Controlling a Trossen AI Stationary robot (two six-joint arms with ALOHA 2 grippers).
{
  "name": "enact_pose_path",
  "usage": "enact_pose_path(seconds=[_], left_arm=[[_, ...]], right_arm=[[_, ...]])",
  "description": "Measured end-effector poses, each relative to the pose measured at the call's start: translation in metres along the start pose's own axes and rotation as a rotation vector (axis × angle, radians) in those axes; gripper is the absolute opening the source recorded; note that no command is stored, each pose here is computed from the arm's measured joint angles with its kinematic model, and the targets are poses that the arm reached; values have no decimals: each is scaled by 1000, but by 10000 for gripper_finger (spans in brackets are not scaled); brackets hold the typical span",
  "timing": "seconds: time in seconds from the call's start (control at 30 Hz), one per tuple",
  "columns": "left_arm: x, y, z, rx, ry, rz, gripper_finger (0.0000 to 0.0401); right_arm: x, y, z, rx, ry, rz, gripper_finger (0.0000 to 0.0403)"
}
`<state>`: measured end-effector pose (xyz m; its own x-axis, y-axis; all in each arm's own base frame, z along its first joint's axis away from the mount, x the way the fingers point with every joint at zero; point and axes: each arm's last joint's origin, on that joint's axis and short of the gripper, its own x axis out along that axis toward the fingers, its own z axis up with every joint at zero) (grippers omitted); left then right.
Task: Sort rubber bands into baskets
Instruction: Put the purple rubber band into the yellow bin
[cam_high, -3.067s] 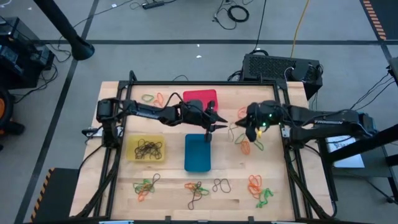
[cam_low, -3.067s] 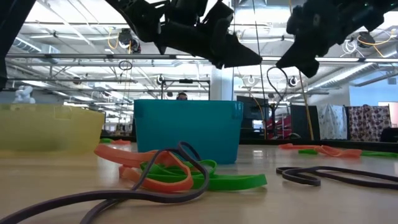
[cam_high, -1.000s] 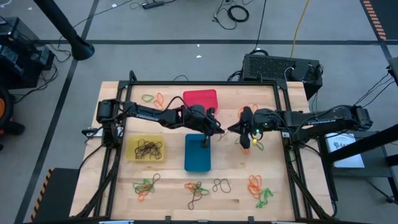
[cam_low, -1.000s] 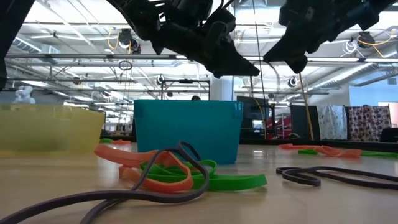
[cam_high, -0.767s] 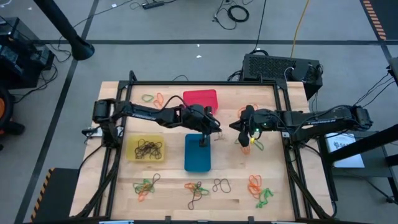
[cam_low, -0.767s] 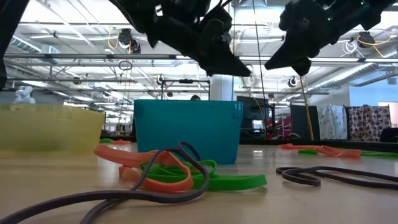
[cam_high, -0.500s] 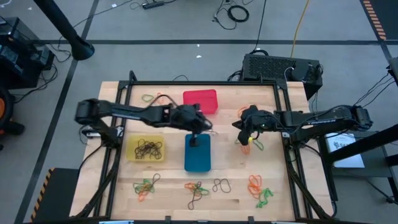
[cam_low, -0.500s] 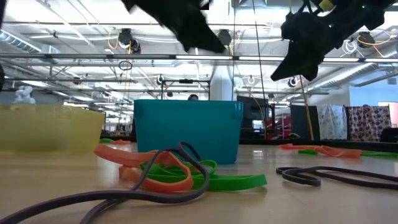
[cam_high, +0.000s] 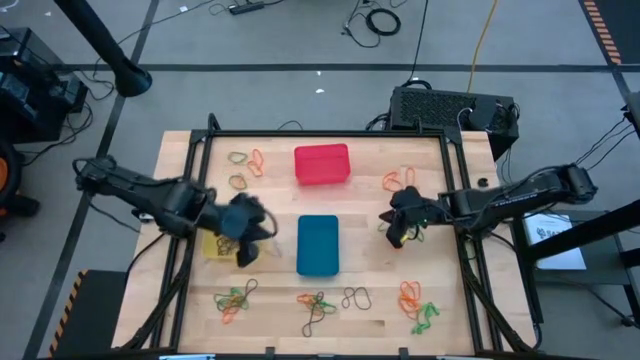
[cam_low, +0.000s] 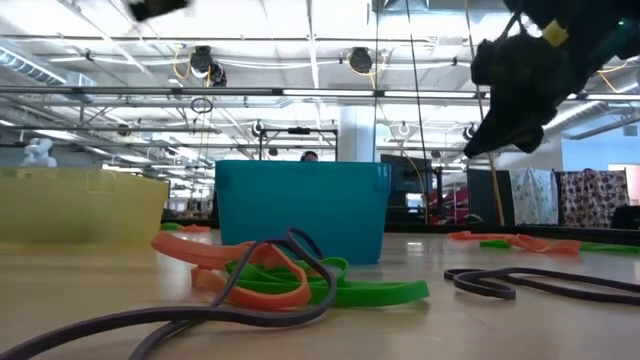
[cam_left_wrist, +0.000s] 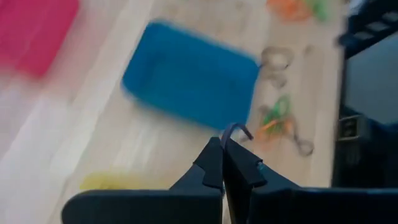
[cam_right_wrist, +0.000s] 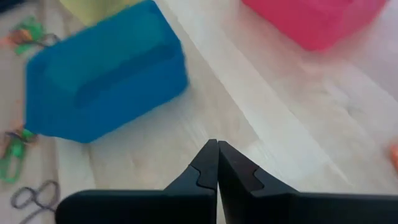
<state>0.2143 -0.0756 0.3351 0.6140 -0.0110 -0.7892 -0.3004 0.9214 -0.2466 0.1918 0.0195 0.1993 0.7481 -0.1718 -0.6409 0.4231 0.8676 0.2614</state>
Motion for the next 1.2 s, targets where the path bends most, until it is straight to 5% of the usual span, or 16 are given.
enact_pose_path(seconds=[0.4, 1.2], left_arm=[[7, -3, -45, -42, 186, 396, 0], [34, -2, -59, 20, 418, 657, 17]], right_arm=[[-5, 17, -6, -161, -159, 33, 0], [-7, 25, -5, -199, -167, 123, 0]])
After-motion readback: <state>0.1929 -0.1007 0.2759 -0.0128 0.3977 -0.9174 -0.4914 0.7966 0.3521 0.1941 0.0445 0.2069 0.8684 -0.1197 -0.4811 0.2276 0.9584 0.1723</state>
